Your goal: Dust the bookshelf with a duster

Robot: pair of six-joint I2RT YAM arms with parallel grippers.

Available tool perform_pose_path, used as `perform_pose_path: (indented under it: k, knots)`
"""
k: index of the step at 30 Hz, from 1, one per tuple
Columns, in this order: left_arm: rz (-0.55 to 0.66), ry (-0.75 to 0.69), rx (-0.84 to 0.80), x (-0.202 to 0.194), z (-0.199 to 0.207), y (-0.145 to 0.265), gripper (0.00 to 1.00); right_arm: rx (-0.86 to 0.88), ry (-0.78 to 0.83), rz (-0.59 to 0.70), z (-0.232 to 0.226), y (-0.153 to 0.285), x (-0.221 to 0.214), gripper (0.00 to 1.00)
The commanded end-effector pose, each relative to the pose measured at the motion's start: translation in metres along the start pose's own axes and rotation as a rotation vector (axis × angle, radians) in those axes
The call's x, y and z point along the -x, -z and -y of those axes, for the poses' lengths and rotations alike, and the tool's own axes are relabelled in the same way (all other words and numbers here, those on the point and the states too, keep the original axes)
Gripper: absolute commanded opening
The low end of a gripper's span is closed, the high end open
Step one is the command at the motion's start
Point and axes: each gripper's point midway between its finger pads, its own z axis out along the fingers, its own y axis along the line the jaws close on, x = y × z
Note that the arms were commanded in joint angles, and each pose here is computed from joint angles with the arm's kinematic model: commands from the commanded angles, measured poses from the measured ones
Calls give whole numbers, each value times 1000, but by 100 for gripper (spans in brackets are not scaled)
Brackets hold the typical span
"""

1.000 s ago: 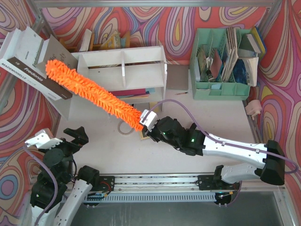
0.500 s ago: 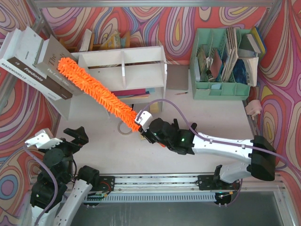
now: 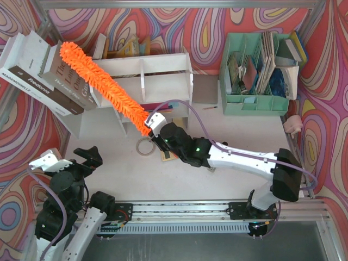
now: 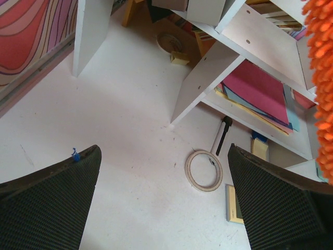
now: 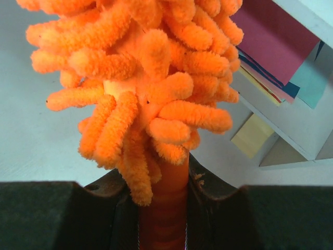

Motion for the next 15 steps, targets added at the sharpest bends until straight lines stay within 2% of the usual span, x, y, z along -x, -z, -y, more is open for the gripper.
perform_pose_path:
  k: [1,8,15]
  knots:
    - [5,0,-6,2,2,0,99,-55,-28,42,13,-18,18,0]
    - [6,-1,-6,2,2,0,99,-73,-57,14,23,-20,9,0]
    - [2,-4,-9,2,3,-1,99,71,-79,119,-2,2,43,0]
